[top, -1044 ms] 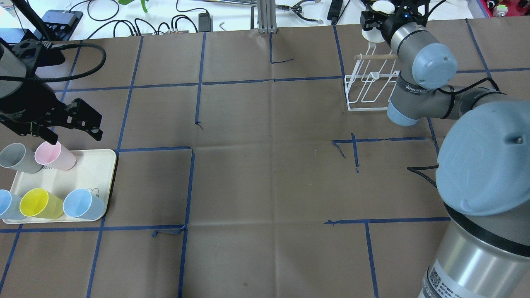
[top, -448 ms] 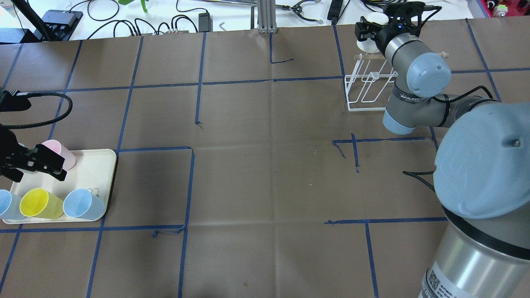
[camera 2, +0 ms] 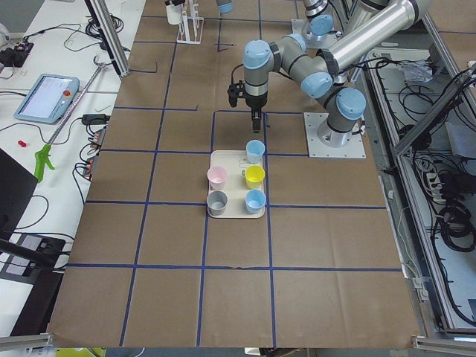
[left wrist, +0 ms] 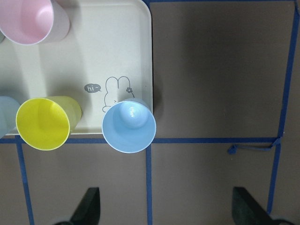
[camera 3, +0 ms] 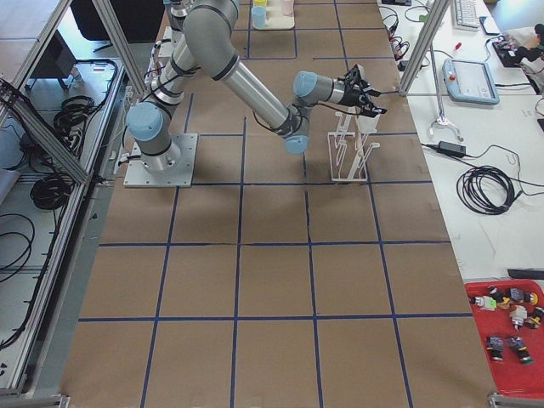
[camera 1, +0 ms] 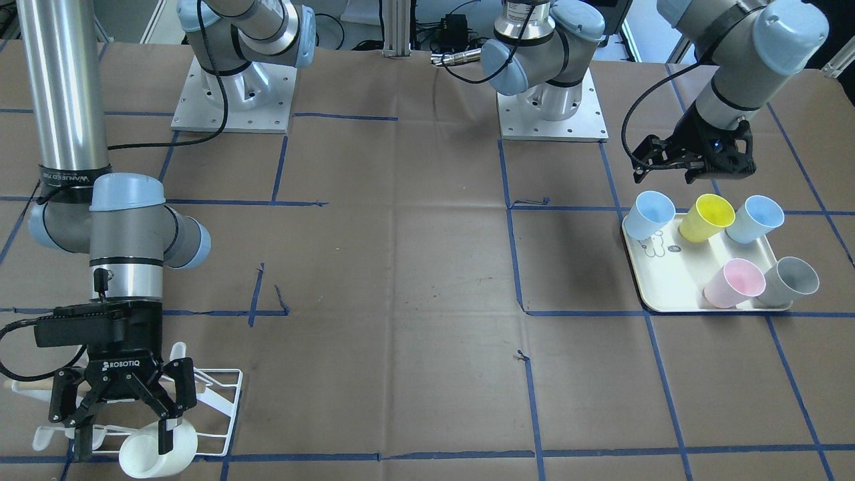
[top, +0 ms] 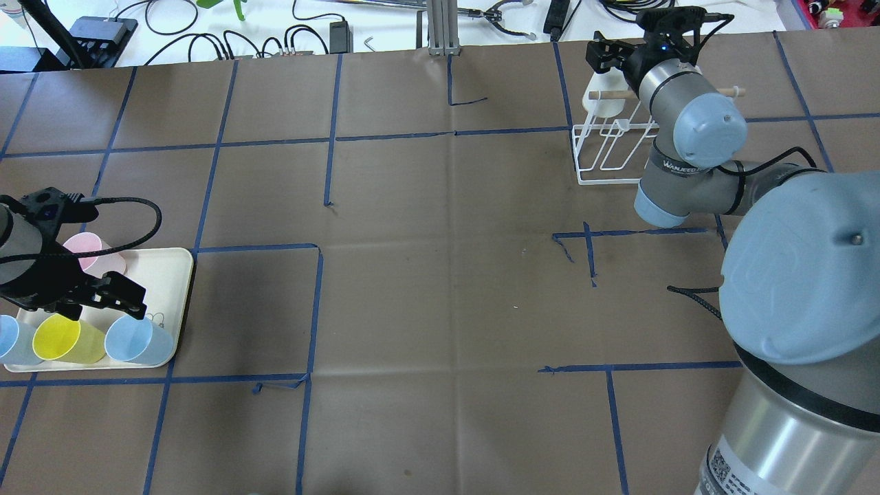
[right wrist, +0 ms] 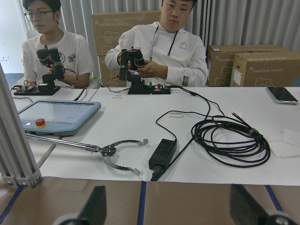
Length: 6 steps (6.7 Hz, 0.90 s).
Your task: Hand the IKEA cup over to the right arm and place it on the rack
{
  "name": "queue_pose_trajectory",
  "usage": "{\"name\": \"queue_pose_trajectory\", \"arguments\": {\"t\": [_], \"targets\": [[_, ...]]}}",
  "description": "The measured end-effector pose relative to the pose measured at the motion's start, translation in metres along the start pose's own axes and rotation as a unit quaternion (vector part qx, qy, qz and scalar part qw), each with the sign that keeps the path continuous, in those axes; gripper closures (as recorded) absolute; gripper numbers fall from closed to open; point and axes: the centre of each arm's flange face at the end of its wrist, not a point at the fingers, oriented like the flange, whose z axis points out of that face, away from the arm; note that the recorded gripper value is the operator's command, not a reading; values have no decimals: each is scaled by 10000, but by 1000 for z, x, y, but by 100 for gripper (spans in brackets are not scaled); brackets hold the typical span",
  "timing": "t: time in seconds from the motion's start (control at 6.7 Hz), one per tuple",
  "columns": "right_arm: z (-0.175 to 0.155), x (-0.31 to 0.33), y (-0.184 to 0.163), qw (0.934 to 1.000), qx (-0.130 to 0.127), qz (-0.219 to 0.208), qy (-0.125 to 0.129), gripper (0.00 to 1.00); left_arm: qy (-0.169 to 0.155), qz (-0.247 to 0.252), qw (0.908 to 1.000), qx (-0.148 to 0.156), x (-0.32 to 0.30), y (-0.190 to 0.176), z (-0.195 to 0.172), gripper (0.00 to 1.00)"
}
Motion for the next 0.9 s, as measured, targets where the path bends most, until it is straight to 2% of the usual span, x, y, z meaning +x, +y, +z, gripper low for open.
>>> {"name": "queue_pose_trajectory", "arguments": {"t": [0.45, 0.75, 0.9], "targets": [[-6, -1, -15, 9999, 115, 27, -2, 0, 119, 9, 9997, -217, -4, -10, 52, 1], [-27, -9, -50, 9996, 289, 13, -63, 0, 180, 13, 9992, -356, -7, -16, 74, 1], [-41, -23, -69, 9993, 311, 91, -170, 0, 212, 7, 9989, -425, -7, -17, 82, 5]]}}
